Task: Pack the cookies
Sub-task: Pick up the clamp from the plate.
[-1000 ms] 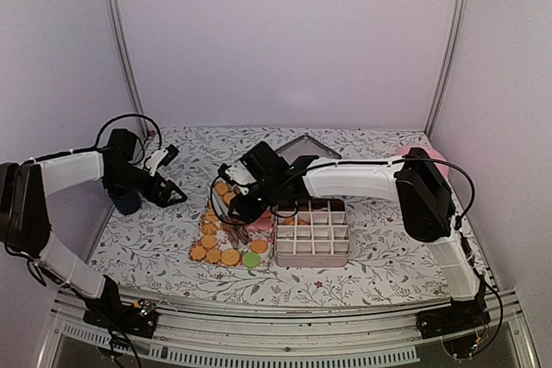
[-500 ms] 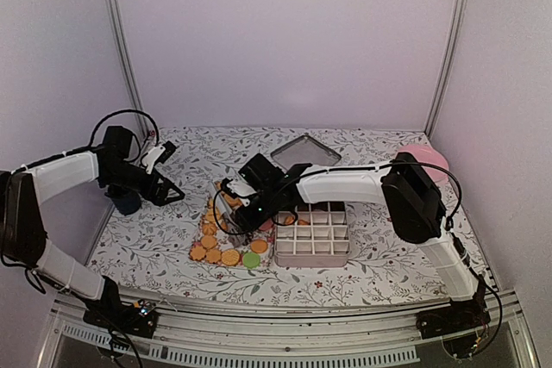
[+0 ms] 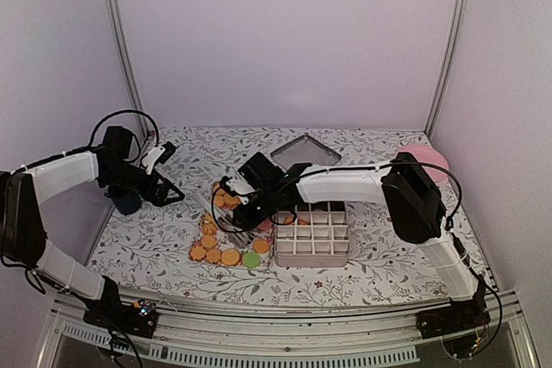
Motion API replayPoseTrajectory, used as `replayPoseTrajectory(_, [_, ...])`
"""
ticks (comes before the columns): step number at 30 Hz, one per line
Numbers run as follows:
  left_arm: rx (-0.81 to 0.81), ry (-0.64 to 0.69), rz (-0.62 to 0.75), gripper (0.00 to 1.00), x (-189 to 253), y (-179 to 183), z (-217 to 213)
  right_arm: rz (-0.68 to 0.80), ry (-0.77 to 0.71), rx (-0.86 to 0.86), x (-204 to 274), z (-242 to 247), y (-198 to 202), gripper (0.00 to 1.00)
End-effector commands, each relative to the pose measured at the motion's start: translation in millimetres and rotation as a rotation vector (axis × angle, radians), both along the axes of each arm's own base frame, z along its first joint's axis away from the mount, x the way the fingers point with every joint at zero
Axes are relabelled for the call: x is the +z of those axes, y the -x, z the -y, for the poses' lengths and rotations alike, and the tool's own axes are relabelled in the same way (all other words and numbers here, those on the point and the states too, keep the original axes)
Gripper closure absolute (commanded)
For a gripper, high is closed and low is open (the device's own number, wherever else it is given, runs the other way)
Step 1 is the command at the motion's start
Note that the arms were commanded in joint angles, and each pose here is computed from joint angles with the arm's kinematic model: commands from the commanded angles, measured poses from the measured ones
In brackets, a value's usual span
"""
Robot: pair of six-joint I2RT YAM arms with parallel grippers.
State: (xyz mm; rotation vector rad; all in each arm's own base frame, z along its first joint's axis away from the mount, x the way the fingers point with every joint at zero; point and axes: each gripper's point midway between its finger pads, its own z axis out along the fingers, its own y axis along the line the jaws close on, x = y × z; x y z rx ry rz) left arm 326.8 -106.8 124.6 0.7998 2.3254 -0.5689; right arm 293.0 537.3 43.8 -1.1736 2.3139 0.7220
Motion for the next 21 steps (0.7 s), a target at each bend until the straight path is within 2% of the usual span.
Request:
replayPoseTrajectory(1, [-0.012,-0.003,0.013,0.03,3,3,-1,0.002,-0.024,-0.002,14,-3,2,0.73])
replayPoseTrajectory(11, [-0.012,-0.022,0.033,0.02,8,2,-3,-0.063,-0.014,0.043,-1,0,19,0.73])
replayPoseTrajectory(16, [-0.019,-0.022,0.041,0.02,11,3,-3,-0.083,0.007,0.04,-8,7,24,0.67])
replayPoseTrajectory(19, [-0.019,-0.021,0.041,0.02,11,3,-3,-0.066,0.015,0.03,-10,8,25,0.72])
replayPoseTrajectory(21, [-0.02,-0.021,0.043,0.02,13,2,-2,-0.02,-0.022,0.033,15,5,26,0.78])
